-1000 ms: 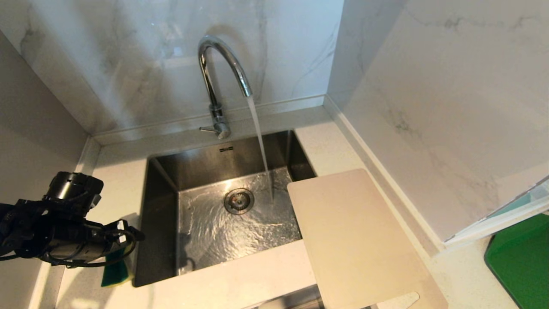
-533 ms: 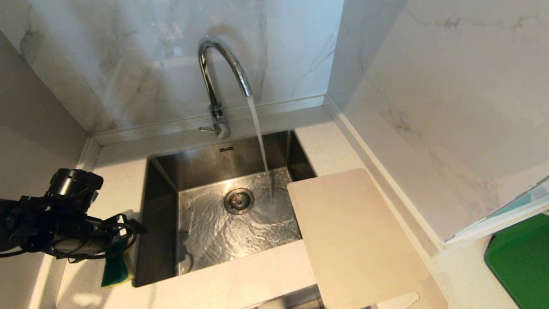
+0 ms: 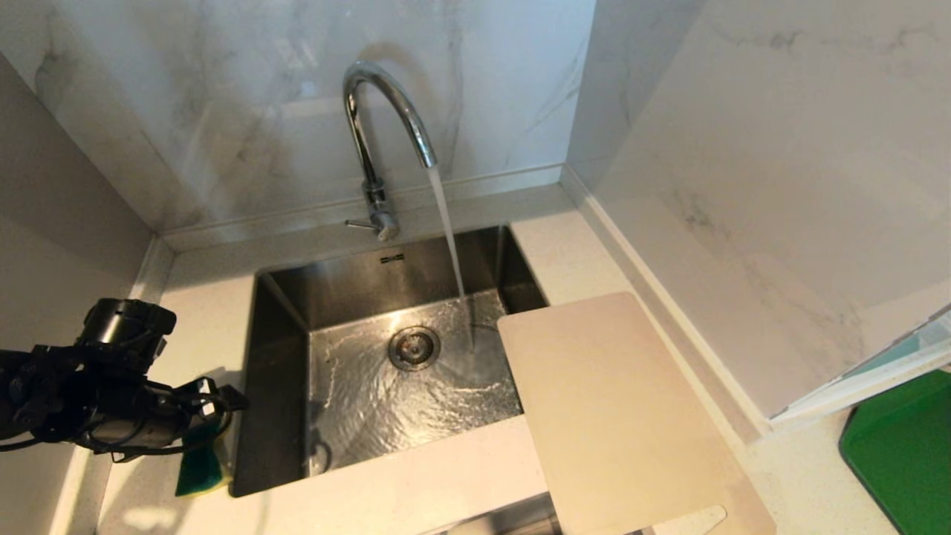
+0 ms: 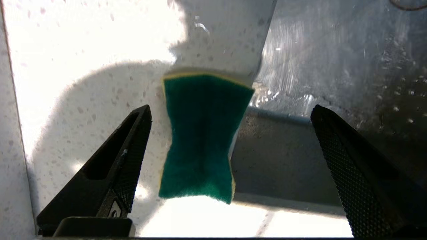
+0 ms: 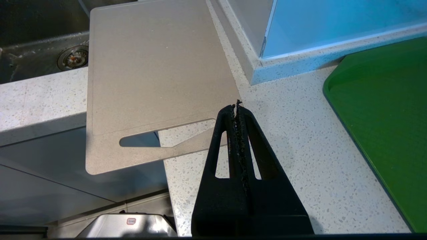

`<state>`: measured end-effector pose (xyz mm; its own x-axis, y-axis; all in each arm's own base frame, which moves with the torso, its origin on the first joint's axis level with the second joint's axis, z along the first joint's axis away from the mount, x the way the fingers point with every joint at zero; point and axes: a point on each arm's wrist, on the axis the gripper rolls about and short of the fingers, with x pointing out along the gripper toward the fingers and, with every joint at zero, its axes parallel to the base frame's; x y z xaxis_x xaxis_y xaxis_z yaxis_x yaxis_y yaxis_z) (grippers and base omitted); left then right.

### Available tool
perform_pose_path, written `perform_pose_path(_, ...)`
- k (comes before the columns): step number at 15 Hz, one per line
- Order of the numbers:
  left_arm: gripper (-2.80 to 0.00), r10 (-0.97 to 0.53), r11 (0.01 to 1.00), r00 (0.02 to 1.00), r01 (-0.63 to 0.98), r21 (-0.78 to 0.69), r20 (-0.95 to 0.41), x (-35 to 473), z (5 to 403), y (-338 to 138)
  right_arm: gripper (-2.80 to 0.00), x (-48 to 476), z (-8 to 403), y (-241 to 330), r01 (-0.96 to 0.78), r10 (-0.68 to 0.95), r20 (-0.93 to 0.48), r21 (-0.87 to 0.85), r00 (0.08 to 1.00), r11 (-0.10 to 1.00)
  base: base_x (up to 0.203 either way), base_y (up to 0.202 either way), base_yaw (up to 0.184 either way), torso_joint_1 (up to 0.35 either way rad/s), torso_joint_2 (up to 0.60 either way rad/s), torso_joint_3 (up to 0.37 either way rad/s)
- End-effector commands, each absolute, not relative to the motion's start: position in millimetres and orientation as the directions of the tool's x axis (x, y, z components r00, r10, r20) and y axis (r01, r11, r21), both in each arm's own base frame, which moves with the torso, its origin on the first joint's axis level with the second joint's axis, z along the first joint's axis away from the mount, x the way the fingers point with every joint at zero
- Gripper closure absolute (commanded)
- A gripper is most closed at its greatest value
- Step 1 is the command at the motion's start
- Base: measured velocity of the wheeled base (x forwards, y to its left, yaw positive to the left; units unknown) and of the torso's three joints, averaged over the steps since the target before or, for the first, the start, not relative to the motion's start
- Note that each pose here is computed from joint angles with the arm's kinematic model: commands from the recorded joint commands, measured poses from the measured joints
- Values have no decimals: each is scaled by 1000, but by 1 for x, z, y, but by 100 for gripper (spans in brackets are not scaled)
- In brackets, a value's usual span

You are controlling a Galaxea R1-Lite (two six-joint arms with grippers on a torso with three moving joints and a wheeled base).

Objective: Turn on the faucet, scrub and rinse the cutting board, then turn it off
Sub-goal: Pick up the cleaning cloth

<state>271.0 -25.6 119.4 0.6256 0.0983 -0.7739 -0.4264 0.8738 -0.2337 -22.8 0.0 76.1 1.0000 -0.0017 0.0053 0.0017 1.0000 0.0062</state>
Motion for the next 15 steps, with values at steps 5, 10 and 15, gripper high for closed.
perform_pose_path(5,-280,104,863,588,-455,-221,-802,275,106,-25,0,-23,76,0,1,-2,6,6,1000,1000,0,0,0,0,0,0)
perform_pose_path(10,-280,104,856,578,-467,-223,-810,285,98,-26,0,-23,76,0,1,-2,6,6,1000,1000,0,0,0,0,0,0)
perform_pose_path(15,-280,107,854,574,-470,-220,-812,287,96,-26,0,-23,76,0,1,-2,6,6,1000,1000,0,0,0,0,0,0)
